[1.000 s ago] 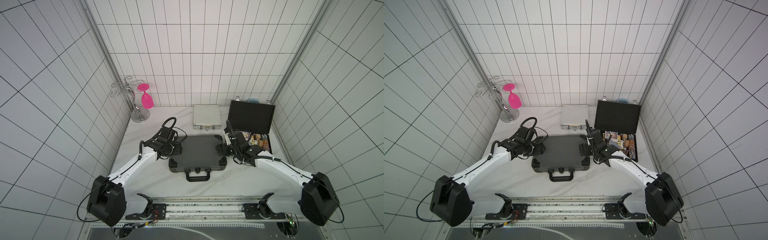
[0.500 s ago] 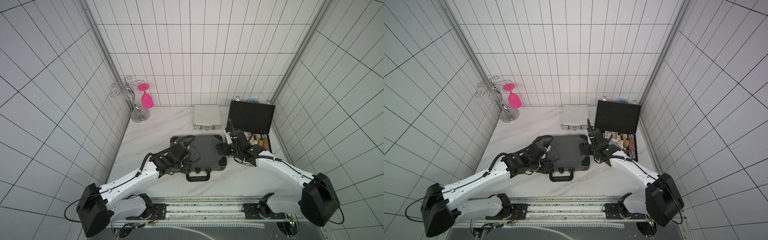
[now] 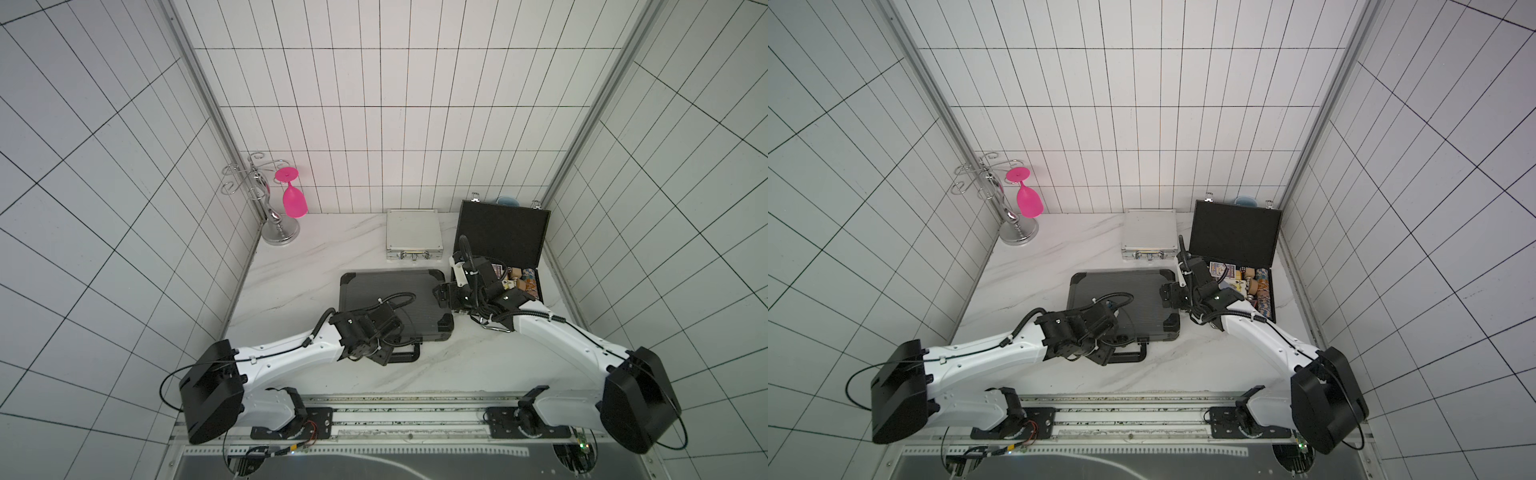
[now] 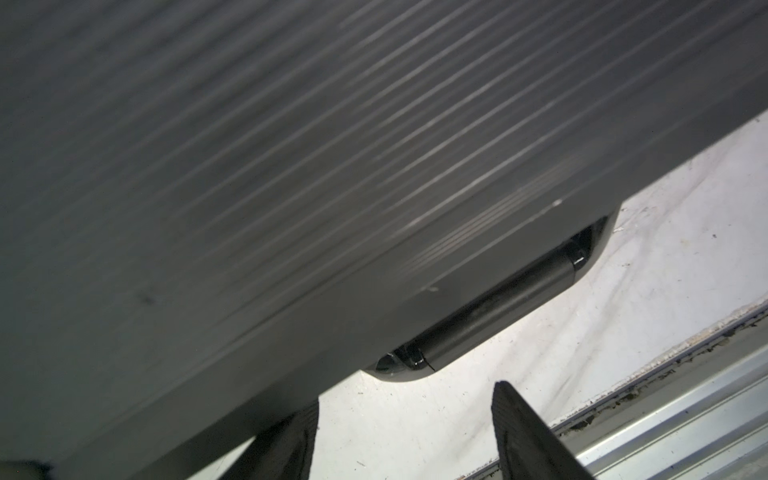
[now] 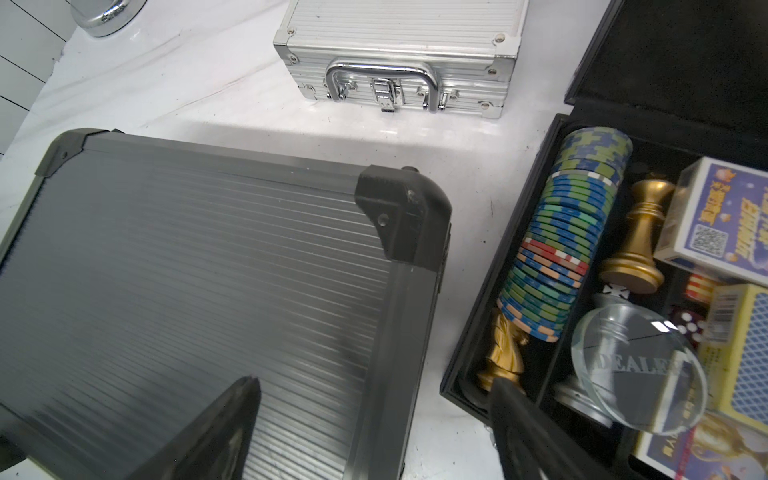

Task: Close the poker set cases
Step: Fasten the fastener on the poker set case.

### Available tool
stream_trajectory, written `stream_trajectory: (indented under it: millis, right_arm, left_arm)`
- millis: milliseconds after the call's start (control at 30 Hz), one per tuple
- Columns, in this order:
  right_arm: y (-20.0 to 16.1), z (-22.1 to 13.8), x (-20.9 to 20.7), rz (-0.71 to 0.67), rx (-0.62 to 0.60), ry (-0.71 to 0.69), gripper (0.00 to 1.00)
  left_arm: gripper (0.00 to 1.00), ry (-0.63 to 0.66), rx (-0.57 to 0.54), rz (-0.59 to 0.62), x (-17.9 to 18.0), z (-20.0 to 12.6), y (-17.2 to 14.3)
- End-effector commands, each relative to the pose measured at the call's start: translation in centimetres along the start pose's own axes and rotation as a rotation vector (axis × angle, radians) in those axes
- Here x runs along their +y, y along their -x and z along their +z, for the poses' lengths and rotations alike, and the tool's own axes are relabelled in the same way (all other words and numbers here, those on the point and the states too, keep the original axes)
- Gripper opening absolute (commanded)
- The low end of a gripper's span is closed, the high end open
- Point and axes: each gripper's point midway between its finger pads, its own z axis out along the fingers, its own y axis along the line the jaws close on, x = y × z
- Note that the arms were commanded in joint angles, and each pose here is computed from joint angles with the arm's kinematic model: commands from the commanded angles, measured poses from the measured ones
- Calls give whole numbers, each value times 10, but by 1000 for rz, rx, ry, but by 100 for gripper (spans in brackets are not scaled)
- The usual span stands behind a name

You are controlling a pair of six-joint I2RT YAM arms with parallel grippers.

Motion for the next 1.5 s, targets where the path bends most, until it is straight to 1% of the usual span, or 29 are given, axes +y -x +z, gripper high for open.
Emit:
stream_trajectory:
  millis: [0, 200, 333, 433, 533, 600, 733, 867, 967, 1033, 1133, 1200, 1300, 1400, 1467]
  right_arm:
    - [16, -8, 4, 23, -52, 24, 88]
    - [9, -4, 4, 24, -28, 31, 88]
    - [5, -6, 5, 32, -24, 44, 87]
    - [5, -8, 4, 33, -26, 42, 87]
    - [1, -7, 5, 40, -12, 52, 87]
    - [-6, -7, 4, 44, 7, 55, 87]
    - [-19, -5, 6, 72, 49, 79, 83]
    - [-28, 1, 0, 90, 83, 56, 81]
    - [-40, 5, -4, 99, 120, 50, 81]
    - [-46, 8, -8, 102, 136, 45, 81]
    - [-52, 13, -8, 98, 159, 63, 81]
    - [-55, 16, -8, 100, 178, 75, 81]
    - [-56, 17, -4, 106, 187, 103, 81]
    - [-63, 19, 2, 124, 207, 144, 81]
    - [-71, 22, 7, 141, 225, 182, 80]
  left_arm:
    - [68, 76, -119, -45, 8, -10, 34]
    - [68, 141, -97, -132, 14, 3, 28]
    - [68, 116, -102, -182, 8, 14, 30]
    - [68, 90, -149, -218, 2, 12, 43]
    - [67, 40, -166, -250, -10, 5, 56]
    - [66, -12, -184, -266, -19, -7, 65]
    - [66, -42, -247, -298, -16, -36, 83]
    - [66, -99, -332, -377, 4, -53, 115]
    - [69, -32, -345, -427, 37, -57, 126]
    - [70, 13, -314, -460, 60, -53, 123]
    - [70, 30, -257, -508, 88, -42, 114]
    - [70, 33, -258, -523, 97, -40, 111]
    - [70, 50, -289, -530, 110, -42, 111]
    - [70, 84, -261, -567, 127, -36, 102]
    - [70, 133, -228, -595, 140, -33, 91]
